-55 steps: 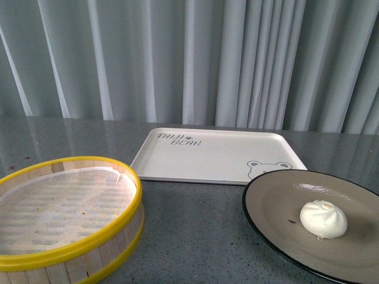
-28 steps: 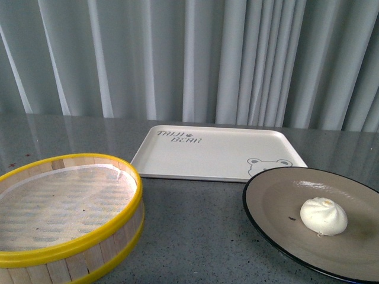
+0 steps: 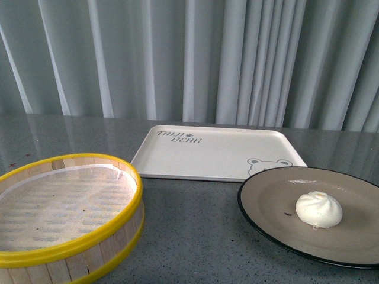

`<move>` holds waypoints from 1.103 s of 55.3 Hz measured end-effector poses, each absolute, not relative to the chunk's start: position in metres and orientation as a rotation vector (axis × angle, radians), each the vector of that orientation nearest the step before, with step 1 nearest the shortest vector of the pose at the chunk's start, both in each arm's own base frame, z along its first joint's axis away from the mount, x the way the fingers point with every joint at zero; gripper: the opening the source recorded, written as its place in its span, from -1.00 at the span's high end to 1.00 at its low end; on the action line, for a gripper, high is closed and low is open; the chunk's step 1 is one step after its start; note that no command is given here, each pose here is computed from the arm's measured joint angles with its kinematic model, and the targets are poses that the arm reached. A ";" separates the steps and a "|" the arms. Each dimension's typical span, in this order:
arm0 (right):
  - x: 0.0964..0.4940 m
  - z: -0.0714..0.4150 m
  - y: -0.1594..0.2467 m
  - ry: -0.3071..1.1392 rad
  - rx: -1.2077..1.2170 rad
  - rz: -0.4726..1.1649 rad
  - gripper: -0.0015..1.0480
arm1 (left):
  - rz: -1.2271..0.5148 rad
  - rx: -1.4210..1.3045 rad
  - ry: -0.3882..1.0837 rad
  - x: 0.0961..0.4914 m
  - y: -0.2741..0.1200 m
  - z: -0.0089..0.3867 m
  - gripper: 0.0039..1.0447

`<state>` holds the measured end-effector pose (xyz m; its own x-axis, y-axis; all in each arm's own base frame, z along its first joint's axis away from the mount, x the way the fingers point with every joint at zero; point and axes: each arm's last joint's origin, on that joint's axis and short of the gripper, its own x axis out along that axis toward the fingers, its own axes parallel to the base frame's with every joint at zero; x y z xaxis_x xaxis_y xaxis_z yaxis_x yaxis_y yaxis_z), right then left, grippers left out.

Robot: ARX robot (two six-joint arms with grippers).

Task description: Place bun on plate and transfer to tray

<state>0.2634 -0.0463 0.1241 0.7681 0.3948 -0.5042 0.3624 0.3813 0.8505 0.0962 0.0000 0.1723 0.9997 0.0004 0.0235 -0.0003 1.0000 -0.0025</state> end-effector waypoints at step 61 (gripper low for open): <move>0.394 0.172 -0.071 0.448 1.268 0.251 0.94 | 0.000 -0.002 -0.023 0.096 0.000 0.172 -0.88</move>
<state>0.3938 -0.0708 0.1725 0.8873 0.4223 -0.1851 0.0626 0.2874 0.9558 0.0962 0.0000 0.1723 0.9997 0.0004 0.0235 -0.0003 1.0000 -0.0025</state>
